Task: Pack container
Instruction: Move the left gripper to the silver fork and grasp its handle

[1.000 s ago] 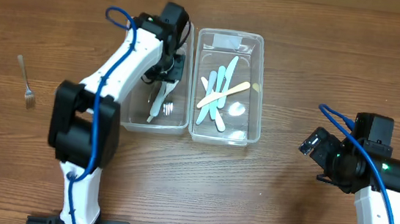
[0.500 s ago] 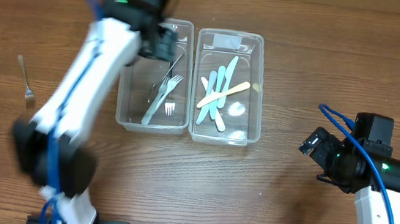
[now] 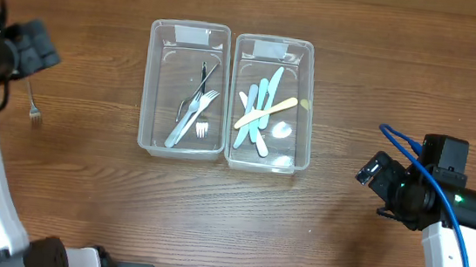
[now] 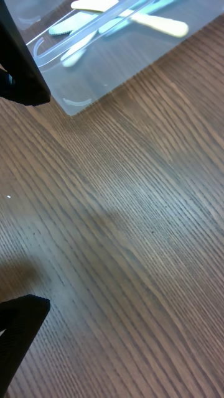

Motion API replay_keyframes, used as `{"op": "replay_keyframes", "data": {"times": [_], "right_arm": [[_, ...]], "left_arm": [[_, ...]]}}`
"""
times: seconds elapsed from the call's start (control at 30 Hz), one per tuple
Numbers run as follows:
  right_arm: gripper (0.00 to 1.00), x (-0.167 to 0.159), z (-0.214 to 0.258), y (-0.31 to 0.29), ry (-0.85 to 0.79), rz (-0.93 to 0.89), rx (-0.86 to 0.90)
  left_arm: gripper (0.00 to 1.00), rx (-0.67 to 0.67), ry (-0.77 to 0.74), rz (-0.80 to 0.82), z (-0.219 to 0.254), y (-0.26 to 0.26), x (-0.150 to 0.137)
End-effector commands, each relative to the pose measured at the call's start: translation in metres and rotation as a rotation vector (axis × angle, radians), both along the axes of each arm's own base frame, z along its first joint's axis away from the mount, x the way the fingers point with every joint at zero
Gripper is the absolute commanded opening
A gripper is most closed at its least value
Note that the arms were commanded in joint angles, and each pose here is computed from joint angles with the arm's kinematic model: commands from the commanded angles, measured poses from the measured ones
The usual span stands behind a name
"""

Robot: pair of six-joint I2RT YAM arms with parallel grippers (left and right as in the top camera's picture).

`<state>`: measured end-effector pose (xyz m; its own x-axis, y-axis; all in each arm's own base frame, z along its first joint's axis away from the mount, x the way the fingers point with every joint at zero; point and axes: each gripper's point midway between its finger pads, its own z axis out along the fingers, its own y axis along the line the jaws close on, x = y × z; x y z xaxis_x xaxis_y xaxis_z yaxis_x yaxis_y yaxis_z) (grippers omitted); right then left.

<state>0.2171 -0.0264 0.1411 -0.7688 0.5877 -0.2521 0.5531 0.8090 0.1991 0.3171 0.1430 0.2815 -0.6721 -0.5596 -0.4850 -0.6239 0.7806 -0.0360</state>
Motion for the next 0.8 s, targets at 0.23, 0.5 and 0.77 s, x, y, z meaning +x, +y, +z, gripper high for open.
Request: {"op": "replay_keyframes", "data": {"times": [0.23, 0.5, 0.77], "right_arm": [[1.00, 0.001, 0.002, 0.003, -0.010, 0.012, 0.009], [1.00, 0.001, 0.002, 0.003, -0.010, 0.012, 0.009], [1.00, 0.001, 0.002, 0.003, -0.011, 0.012, 0.009]], "left_arm": [[1.00, -0.094, 0.118, 0.043, -0.135, 0.061, -0.017], [1.00, -0.142, 0.136, -0.031, -0.187, 0.081, 0.007], [1.00, -0.154, 0.195, -0.072, -0.230, 0.096, 0.025]]}}
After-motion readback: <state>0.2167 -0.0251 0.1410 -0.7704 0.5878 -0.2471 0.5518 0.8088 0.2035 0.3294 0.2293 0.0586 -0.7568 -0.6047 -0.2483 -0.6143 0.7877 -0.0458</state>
